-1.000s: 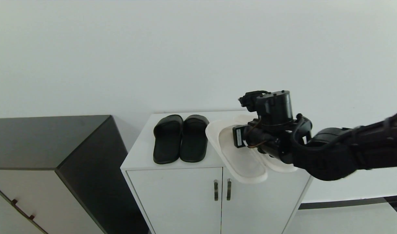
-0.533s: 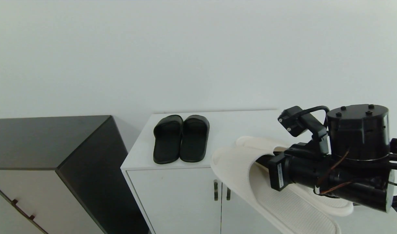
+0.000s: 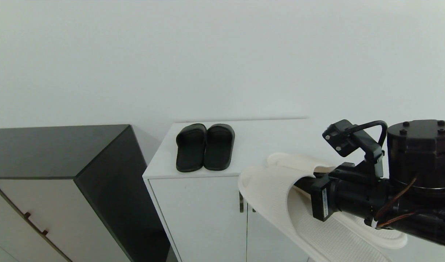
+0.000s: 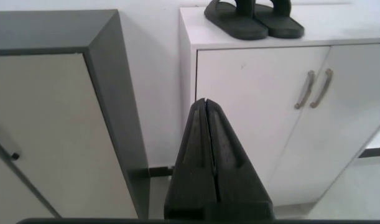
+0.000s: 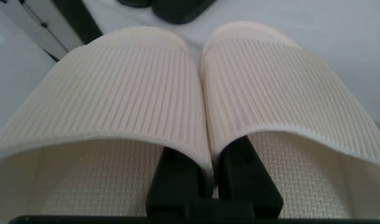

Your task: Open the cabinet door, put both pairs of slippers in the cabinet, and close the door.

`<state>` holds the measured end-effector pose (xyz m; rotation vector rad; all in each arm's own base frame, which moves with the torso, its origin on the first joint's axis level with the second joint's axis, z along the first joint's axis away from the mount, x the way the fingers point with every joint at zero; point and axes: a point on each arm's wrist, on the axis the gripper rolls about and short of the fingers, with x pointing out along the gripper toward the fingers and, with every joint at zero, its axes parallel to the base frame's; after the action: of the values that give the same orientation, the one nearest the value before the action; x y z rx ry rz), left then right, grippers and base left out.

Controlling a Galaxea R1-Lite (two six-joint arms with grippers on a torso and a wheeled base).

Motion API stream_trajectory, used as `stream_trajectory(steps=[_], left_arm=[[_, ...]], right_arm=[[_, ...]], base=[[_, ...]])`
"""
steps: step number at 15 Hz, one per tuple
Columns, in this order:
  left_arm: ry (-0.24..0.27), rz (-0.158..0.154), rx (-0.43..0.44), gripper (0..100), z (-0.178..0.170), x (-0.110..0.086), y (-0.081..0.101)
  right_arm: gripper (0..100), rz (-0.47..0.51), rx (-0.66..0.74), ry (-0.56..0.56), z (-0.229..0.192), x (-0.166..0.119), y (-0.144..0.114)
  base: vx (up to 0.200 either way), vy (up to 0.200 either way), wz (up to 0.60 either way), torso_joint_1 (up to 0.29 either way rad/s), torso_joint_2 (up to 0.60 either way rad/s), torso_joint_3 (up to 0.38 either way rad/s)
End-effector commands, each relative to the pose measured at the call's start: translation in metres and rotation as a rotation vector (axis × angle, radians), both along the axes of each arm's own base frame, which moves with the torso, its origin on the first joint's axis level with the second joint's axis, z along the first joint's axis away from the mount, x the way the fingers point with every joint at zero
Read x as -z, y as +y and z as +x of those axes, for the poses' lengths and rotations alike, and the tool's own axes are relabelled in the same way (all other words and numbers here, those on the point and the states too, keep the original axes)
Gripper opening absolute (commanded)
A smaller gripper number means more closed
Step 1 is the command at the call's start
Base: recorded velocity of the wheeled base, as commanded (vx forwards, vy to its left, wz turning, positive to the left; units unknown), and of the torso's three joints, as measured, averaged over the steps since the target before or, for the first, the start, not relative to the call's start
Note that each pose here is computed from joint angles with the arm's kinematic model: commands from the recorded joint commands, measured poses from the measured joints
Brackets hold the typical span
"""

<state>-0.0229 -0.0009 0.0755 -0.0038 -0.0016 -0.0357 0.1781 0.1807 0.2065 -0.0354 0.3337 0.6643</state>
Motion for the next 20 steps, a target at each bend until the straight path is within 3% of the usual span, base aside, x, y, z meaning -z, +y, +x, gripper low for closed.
stream_trajectory(steps=[1, 8, 13, 20], left_arm=[[0.0, -0.001, 0.0, 0, 0.0, 0.0, 0.0], [0.0, -0.001, 0.0, 0, 0.0, 0.0, 0.0], [0.0, -0.001, -0.002, 0, 0.0, 0.0, 0.0], [0.0, -0.004, -0.002, 0, 0.0, 0.0, 0.0]], right_arm=[[0, -0.003, -0.009, 0.001, -0.002, 0.001, 0.001], [0, -0.01, -0.04, 0.026, -0.002, 0.008, 0.002], [0, -0.008, -0.04, 0.02, -0.005, 0.006, -0.001], [0, 0.008, -0.061, 0.025, -0.006, 0.012, -0.004]], base=[[-0.2, 0.0, 0.0, -0.012, 0.0, 0.007], [0.0, 0.0, 0.0, 0.0, 0.0, 0.0], [0.0, -0.2, 0.0, 0.003, 0.0, 0.002], [0.0, 0.0, 0.0, 0.0, 0.0, 0.0]])
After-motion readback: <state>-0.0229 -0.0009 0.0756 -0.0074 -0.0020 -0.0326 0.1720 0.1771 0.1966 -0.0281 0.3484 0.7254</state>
